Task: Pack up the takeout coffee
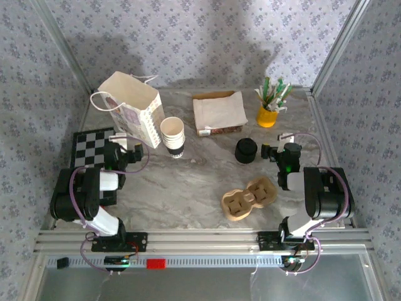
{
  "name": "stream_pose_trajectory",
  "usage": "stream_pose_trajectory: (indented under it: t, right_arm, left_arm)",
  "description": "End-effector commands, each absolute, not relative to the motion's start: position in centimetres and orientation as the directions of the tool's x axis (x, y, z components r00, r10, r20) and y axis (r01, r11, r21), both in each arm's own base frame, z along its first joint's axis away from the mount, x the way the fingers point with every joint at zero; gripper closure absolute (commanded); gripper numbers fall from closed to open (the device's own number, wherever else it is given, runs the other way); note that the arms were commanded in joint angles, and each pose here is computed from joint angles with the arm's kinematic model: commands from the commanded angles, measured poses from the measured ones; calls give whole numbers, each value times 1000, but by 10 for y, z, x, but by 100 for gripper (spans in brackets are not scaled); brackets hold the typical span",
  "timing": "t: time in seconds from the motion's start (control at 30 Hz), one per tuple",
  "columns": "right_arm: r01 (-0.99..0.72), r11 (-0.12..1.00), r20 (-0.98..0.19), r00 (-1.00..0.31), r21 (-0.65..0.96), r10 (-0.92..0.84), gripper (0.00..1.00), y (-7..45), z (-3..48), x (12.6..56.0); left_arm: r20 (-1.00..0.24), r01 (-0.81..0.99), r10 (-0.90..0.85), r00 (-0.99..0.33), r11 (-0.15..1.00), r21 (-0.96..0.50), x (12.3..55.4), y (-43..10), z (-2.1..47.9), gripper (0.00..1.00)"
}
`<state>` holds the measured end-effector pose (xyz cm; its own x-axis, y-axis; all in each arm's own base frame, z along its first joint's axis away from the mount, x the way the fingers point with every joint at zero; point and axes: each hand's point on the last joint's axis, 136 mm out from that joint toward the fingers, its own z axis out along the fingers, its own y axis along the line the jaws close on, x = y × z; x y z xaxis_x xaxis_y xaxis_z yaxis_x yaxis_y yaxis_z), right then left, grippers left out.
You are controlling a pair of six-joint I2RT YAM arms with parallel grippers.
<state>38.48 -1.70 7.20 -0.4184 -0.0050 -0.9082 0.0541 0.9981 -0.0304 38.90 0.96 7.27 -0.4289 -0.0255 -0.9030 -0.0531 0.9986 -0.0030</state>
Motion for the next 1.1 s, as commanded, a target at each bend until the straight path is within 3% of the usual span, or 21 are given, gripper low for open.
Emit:
stream_pose_trajectory:
  t: [0.0,1.07]
  right_arm:
    - [46,998,-924,-383,-37,-17,0,-16,85,392]
    - [45,998,-924,-381,-37,-17,0,-16,85,391]
  left_arm:
    - [-924,-44,-22,-382,999,-6,398,10,88,0]
    - [-926,-46,-23,-376,999,-6,397,10,92,0]
